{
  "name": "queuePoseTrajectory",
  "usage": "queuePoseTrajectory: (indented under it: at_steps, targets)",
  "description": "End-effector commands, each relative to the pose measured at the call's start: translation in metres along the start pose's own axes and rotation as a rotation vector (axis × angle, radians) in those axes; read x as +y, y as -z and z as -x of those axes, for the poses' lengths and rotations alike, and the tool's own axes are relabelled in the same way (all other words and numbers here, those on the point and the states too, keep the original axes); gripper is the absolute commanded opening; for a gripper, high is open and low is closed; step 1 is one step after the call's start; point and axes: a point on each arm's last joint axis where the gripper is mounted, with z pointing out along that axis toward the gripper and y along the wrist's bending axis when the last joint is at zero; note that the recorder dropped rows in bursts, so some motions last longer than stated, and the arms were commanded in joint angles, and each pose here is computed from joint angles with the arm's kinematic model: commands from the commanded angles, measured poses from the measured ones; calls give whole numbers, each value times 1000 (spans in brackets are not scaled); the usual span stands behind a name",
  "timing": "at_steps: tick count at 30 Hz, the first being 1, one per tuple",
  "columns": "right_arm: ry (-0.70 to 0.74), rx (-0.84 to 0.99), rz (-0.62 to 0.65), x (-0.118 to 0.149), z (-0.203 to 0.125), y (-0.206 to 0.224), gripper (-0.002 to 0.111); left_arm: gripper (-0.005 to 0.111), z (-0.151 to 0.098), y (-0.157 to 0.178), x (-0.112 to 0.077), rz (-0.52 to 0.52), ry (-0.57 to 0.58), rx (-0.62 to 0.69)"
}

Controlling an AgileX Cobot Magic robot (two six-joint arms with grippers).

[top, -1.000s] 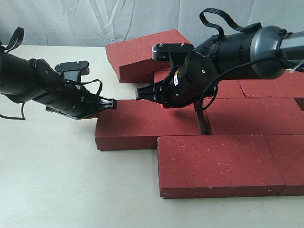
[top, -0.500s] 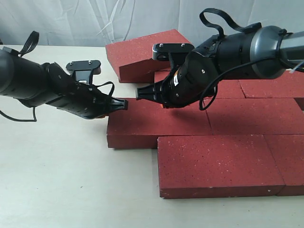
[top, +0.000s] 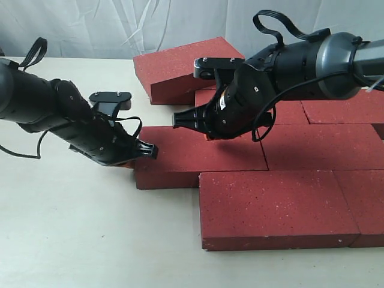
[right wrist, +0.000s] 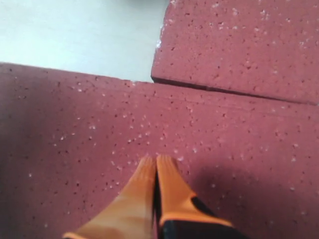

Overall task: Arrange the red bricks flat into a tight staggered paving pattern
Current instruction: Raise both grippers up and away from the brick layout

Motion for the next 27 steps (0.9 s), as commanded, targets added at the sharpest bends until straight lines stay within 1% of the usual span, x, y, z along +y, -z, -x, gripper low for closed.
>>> queuePoseTrajectory:
  at_steps: [1,5,8,11,16,21,25,27]
  targets:
    - [-7,56,-33,-4,-2,13,-1,0,-4,11,7,-31,50,85]
    - [25,106,-61,-7,-5,26,-1,0,-5,25,4,-65,54,125]
    - [30,132,-76,-8,-7,34,-1,0,-6,35,0,-84,49,131]
    - [23,153,-85,-9,-9,42,-1,0,-4,48,-4,-88,73,117]
    - [16,145,-51,-11,-17,52,-1,0,-3,73,-1,-2,79,87]
    - [23,156,-41,-18,-35,55,-1,0,-4,102,4,105,19,59]
    - [23,123,-25,-23,-44,59,-1,0,-5,130,2,138,-37,12]
    - [16,87,-12,-25,-43,61,-1,0,-5,145,0,140,-56,-39]
